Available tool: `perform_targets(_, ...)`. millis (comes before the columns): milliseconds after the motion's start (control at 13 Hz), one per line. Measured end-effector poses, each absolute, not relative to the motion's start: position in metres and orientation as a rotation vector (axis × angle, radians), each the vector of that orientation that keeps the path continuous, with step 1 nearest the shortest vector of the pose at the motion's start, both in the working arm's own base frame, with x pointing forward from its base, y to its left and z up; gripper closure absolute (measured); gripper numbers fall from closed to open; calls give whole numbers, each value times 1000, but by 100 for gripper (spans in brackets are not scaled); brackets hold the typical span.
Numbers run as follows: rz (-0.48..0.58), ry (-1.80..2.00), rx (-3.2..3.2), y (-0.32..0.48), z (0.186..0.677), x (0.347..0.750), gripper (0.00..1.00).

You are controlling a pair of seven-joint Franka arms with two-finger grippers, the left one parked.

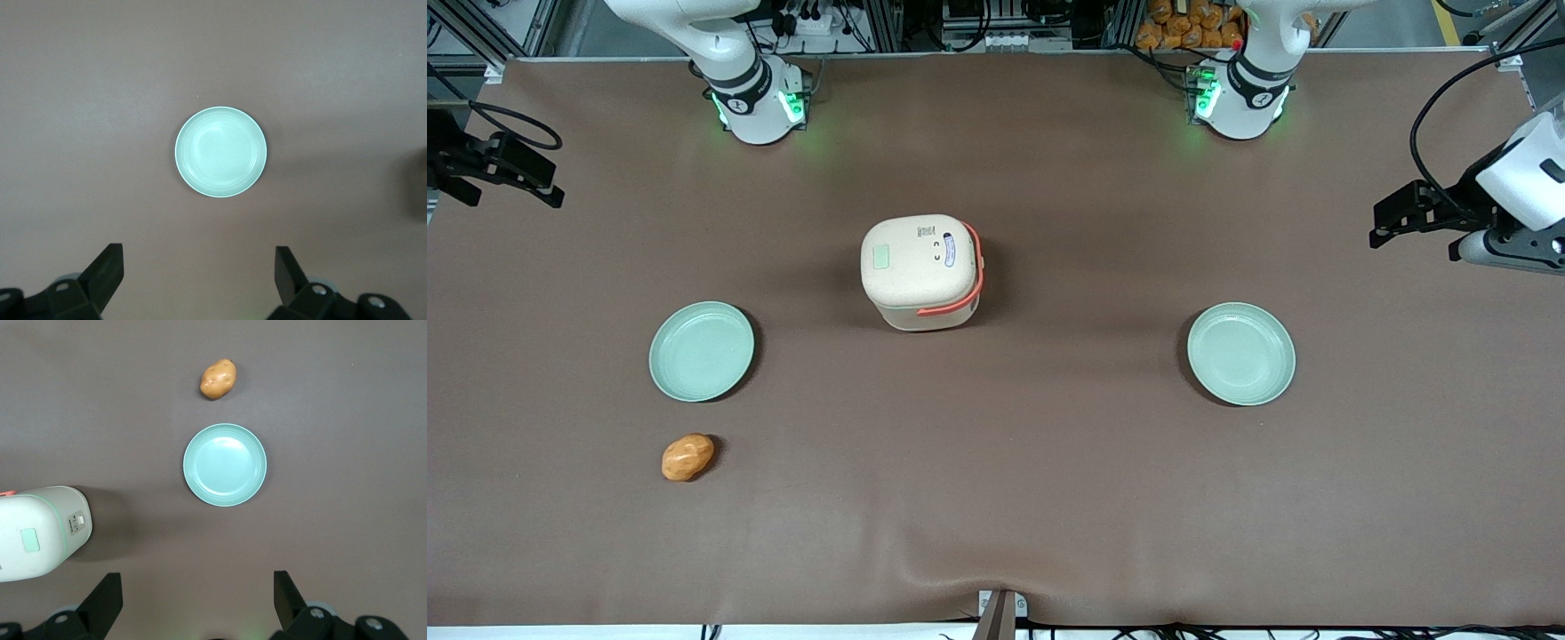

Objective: Press rice cooker button with right arm
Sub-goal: 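Raise the right gripper from its rest pose toward the table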

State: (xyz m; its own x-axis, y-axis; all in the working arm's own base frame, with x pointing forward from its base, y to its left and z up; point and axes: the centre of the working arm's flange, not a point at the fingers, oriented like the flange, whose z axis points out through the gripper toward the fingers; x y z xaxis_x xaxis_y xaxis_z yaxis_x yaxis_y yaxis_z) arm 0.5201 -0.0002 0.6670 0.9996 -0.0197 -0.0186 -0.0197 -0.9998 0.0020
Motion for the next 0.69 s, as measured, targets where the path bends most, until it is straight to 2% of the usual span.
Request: perform_targets(692, -26, 56, 3148, 13, 667, 520, 0)
